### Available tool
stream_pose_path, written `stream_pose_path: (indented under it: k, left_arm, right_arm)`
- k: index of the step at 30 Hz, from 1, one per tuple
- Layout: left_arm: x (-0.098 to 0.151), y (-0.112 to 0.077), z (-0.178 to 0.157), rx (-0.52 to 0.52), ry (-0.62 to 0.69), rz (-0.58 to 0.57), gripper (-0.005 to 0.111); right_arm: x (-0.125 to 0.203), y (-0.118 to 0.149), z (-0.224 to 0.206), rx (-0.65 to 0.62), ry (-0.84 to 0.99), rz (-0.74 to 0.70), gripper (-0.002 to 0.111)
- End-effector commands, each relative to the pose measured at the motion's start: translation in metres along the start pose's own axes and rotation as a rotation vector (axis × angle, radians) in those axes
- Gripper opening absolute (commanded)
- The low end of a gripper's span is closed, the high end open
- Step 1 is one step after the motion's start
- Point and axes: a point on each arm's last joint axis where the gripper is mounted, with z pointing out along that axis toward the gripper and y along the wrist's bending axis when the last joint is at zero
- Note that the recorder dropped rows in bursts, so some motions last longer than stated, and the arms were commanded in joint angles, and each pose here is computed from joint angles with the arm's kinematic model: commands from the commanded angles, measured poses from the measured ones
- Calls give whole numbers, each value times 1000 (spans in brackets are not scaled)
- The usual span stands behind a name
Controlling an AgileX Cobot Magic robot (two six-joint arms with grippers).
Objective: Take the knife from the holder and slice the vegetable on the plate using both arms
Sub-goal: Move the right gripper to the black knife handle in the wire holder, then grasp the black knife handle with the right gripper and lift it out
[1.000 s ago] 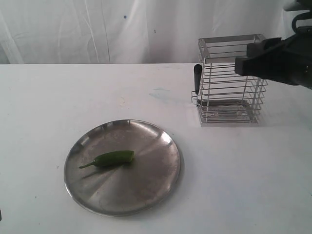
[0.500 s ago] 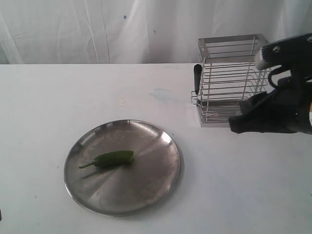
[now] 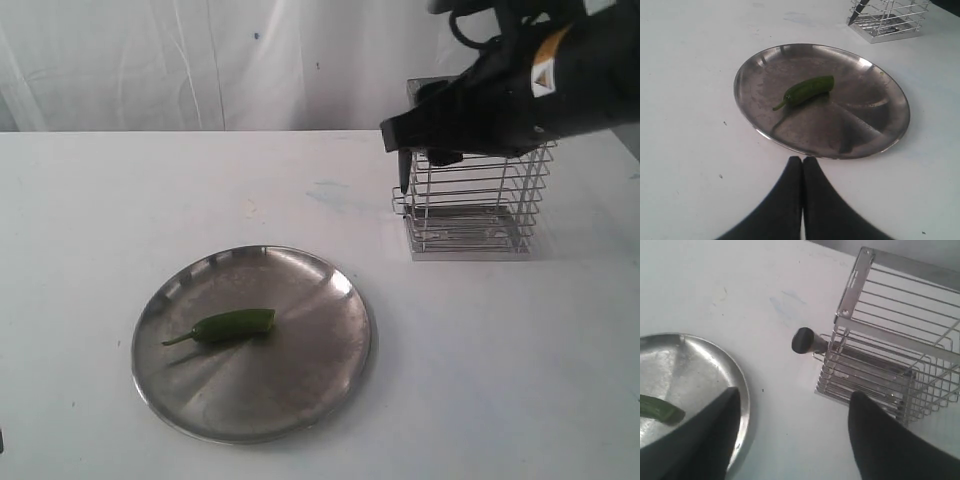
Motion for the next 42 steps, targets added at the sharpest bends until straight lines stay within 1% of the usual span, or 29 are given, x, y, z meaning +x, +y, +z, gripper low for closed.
stream_pose_path:
  k: [1,8,12,16,20,27,33,42]
  left_arm:
    - [1,-1,0,9,3,-5,0]
    - [1,-1,0,9,3,-5,0]
    - [1,-1,0,9,3,-5,0]
    - [1,-1,0,9,3,-5,0]
    - [1,-1,0,9,3,-5,0]
    - [1,-1,0,9,3,-5,0]
    - [1,-1,0,9,3,-5,0]
    - [1,-1,0,9,3,-5,0]
  right_arm:
    - [-13,4,22,26,80,-15,60]
    - [-20,11,50,14,82,-22,60]
    - [-20,12,71,39,93,-66,60]
    - [-22,14,85,39,90,-34,60]
    - [-21,14,99,40,101,-19,58]
    - [-21,6,115,63,122,-3,58]
    - [-25,3,115,55,81,4,58]
    - [-18,-1,126,72,126,7,46]
